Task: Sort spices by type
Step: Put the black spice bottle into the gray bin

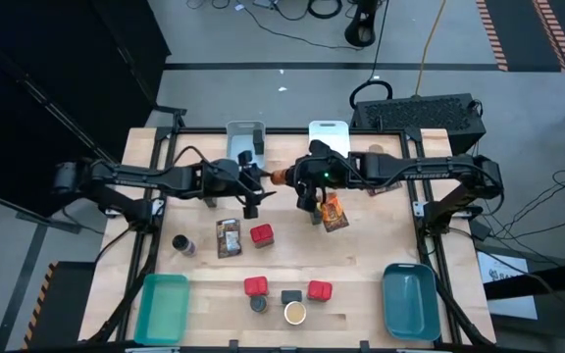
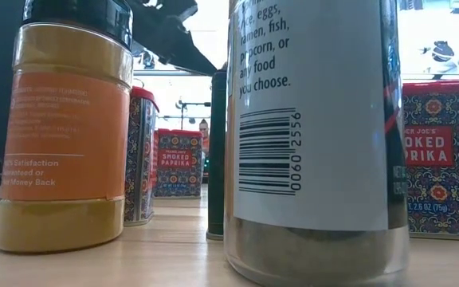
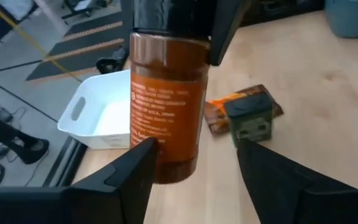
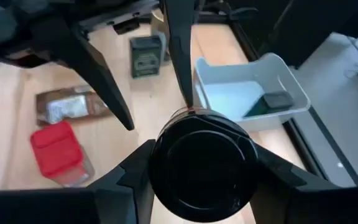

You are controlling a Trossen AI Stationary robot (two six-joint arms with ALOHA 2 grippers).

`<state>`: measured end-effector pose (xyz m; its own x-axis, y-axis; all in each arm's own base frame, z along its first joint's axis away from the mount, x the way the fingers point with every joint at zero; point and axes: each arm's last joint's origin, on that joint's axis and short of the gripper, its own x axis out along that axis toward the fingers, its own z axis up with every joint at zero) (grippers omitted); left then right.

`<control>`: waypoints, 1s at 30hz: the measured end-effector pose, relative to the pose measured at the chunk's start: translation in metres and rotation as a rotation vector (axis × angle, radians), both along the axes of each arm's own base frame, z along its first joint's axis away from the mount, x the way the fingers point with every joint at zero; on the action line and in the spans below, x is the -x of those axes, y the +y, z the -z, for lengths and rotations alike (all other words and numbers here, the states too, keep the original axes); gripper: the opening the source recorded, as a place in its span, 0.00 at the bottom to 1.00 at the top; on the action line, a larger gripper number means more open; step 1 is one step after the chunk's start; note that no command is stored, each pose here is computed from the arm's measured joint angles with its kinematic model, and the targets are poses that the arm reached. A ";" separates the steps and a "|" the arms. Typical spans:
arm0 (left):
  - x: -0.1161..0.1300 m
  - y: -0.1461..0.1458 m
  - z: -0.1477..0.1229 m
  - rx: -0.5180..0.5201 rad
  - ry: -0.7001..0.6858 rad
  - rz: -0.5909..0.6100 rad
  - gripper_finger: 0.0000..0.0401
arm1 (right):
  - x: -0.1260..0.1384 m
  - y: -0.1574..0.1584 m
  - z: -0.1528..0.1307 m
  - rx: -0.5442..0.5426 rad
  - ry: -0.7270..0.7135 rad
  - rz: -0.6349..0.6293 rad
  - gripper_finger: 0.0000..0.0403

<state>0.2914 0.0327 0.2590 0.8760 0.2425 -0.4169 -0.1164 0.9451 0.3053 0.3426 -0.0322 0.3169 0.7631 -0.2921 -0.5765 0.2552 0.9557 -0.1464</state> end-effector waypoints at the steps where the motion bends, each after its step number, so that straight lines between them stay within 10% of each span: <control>1: -0.003 0.001 0.002 -0.005 -0.007 -0.012 0.58 | 0.000 0.000 0.000 0.002 0.001 0.003 0.43; 25: -0.022 0.006 0.015 -0.105 -0.049 -0.080 0.49 | -0.006 0.002 -0.009 -0.077 -0.121 -0.072 0.43; 30: -0.021 0.006 0.014 -0.118 -0.048 -0.077 0.44 | -0.005 0.003 -0.009 -0.077 -0.113 -0.077 0.59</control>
